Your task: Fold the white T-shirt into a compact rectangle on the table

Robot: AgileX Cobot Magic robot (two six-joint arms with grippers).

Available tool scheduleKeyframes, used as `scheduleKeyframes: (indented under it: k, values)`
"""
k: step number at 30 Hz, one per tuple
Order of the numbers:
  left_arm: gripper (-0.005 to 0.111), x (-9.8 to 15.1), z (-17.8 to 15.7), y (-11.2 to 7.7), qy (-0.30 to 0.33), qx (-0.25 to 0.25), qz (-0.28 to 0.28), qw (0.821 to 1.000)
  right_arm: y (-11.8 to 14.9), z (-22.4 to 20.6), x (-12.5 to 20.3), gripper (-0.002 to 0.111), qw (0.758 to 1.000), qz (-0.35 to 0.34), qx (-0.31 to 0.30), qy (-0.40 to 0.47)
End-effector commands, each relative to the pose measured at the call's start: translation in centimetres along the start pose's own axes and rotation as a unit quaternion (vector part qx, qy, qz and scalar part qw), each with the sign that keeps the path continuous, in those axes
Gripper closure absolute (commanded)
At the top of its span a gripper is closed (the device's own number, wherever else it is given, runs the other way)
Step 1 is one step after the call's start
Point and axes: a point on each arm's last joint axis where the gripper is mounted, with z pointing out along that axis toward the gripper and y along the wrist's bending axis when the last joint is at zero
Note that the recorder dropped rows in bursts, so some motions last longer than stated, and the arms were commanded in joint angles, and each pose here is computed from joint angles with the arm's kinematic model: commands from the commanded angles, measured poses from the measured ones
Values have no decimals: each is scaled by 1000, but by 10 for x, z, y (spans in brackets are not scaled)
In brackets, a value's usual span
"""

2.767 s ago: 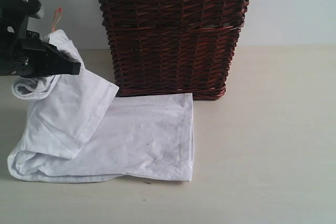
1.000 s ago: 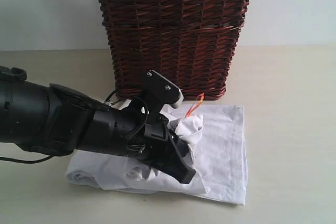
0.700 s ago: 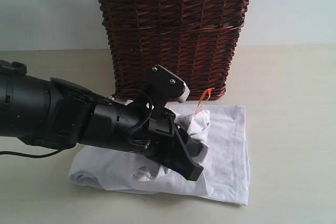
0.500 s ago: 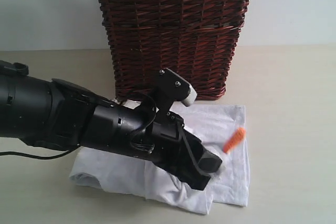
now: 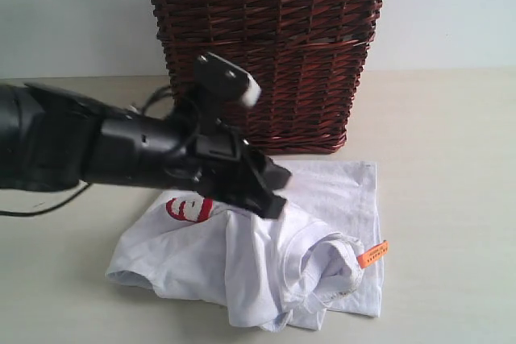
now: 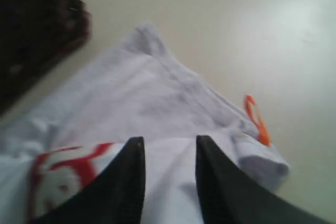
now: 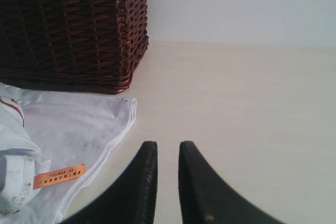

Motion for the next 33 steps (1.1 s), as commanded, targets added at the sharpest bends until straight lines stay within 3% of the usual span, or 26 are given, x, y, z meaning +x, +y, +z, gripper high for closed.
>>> scheduleKeyframes:
  k: [1,5,10,13,18,23,28,31,33]
  values:
    - [87,-19,-42,45,-56,-76,-38,995,0,0,0,92,1000,-3,2,-6]
    - [107,-17,-84,80,-93,-138,-100,981,0,0,0,92,1000,-3,2,-6]
    - [107,-1,-130,109,-134,-201,-202,949,0,0,0,92,1000,-3,2,-6]
    - [107,4,-157,111,-161,-232,-219,934,0,0,0,92,1000,-3,2,-6]
    - [107,-16,-220,79,-257,-279,-170,909,0,0,0,92,1000,-3,2,-6]
    - [107,-23,-290,20,-377,-286,-94,876,0,0,0,92,1000,-3,2,-6]
    - [107,15,-327,-29,-438,-307,-14,845,0,0,0,92,1000,-4,2,-6]
    - [107,46,-320,-34,-417,-339,29,843,0,0,0,92,1000,-4,2,-6]
    - [107,65,-310,-32,-401,-350,25,846,0,0,0,92,1000,-3,2,-6]
